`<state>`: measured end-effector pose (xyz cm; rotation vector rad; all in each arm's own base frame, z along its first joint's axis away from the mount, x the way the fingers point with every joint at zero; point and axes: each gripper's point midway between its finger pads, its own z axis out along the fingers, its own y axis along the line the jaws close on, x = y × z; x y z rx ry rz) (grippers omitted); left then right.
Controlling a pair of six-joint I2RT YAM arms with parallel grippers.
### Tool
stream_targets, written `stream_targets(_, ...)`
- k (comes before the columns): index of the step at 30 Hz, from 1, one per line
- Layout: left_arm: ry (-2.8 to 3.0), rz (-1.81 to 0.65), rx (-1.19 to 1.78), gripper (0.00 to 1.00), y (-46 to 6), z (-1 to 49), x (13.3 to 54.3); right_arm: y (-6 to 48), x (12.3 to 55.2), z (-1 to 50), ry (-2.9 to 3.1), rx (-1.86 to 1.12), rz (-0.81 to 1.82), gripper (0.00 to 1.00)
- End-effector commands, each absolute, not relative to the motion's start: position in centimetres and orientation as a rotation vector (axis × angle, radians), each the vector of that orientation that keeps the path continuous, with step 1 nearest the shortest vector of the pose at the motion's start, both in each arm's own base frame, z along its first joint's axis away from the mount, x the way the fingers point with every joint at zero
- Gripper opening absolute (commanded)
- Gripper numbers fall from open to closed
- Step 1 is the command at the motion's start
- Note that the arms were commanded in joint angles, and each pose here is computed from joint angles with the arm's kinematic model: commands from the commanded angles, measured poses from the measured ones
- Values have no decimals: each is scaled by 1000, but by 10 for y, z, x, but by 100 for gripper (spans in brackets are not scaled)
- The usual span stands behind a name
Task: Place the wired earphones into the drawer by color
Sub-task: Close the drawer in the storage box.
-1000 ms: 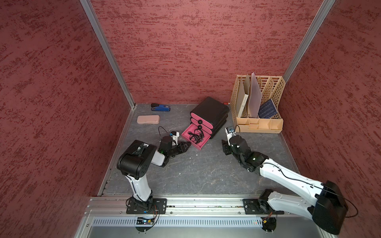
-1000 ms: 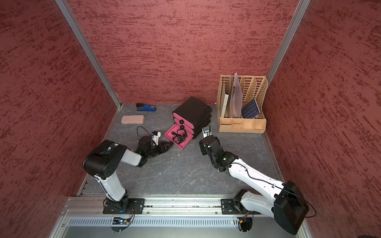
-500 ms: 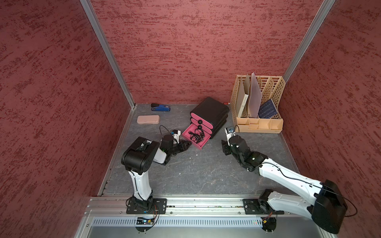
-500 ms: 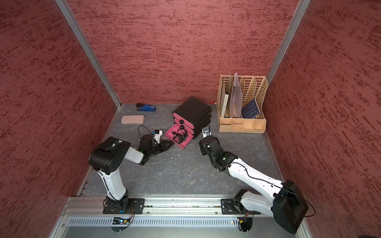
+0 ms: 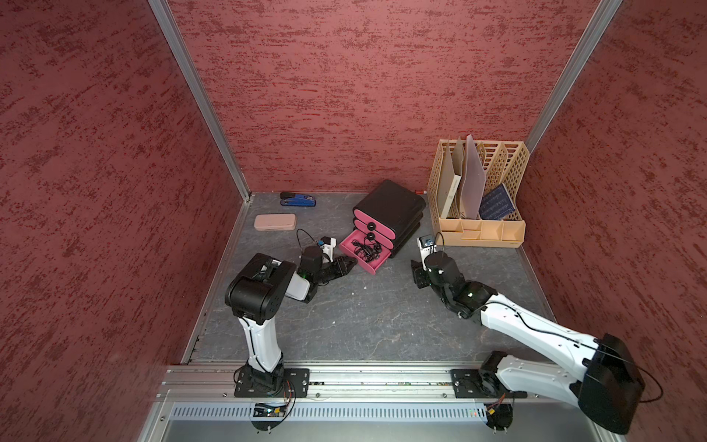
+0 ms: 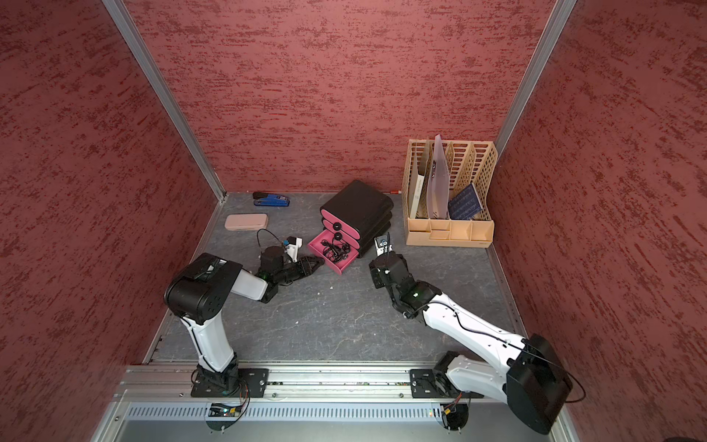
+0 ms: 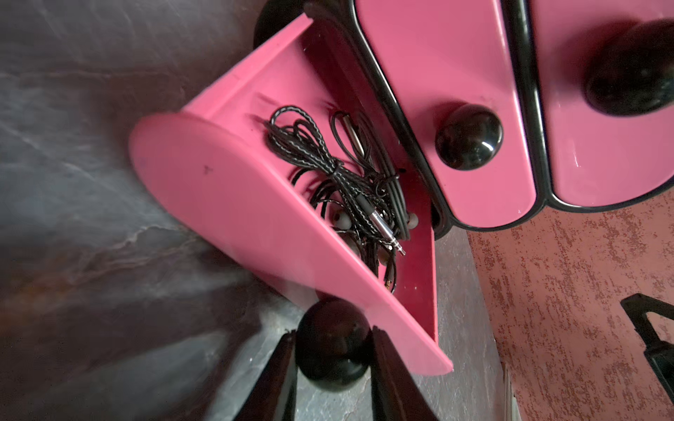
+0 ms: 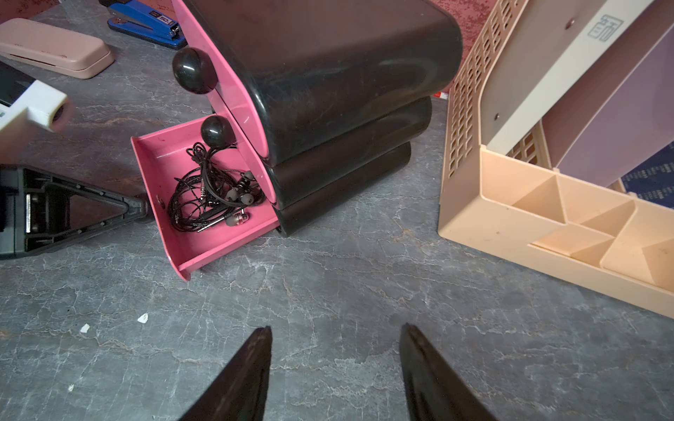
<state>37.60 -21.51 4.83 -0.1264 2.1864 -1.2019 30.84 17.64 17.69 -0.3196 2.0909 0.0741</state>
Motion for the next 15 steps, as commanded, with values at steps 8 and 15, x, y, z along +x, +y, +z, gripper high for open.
stream_targets(8, 2132, -1222, -80, 30, -230, 69, 396, 177, 310, 180, 2073, -304, 85, 60)
stream_targets(15, 2131, -1222, -67, 31, -242, 72, 407, 177, 310, 180, 2073, -303, 88, 60)
